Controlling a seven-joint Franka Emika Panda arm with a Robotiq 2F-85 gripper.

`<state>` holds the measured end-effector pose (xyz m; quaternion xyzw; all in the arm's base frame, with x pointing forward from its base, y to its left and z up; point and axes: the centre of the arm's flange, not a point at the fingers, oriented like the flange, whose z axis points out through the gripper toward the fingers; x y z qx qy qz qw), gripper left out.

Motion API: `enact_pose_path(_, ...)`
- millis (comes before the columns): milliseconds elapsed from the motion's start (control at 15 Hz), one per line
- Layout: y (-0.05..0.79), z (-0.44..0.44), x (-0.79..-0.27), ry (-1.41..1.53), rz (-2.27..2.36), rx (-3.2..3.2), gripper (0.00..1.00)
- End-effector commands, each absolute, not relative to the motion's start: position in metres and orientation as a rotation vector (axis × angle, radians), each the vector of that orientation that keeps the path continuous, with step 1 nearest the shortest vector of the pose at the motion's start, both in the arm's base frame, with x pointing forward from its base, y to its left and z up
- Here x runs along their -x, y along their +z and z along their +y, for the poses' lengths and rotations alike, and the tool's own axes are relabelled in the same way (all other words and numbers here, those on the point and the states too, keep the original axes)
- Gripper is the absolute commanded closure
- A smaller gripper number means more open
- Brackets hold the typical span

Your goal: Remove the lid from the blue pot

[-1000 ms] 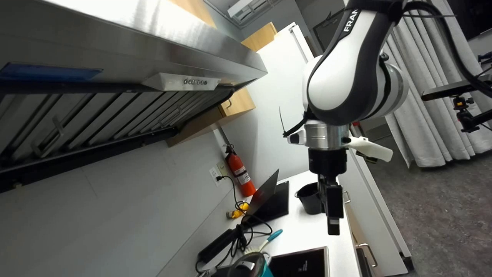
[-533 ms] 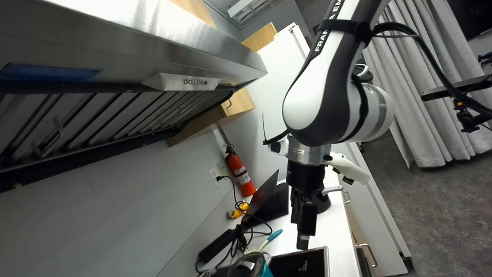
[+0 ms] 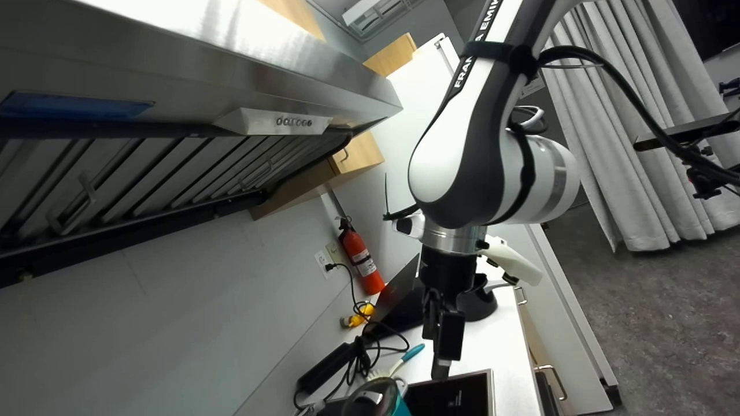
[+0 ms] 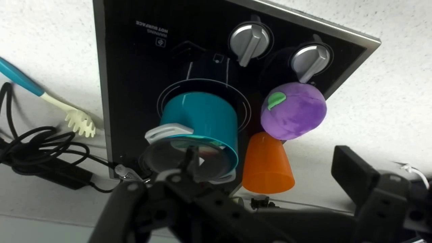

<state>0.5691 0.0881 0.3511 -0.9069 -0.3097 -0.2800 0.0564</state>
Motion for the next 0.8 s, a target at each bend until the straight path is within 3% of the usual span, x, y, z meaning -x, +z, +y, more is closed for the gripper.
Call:
enact_pose_path(0, 0.3511, 0.0882, -0.569, -0.849, -0.94, 2.751, 0.0)
enact_pose_path(733, 0.3494, 0.088, -0.5713, -0.853, -0.94, 2.751, 0.0)
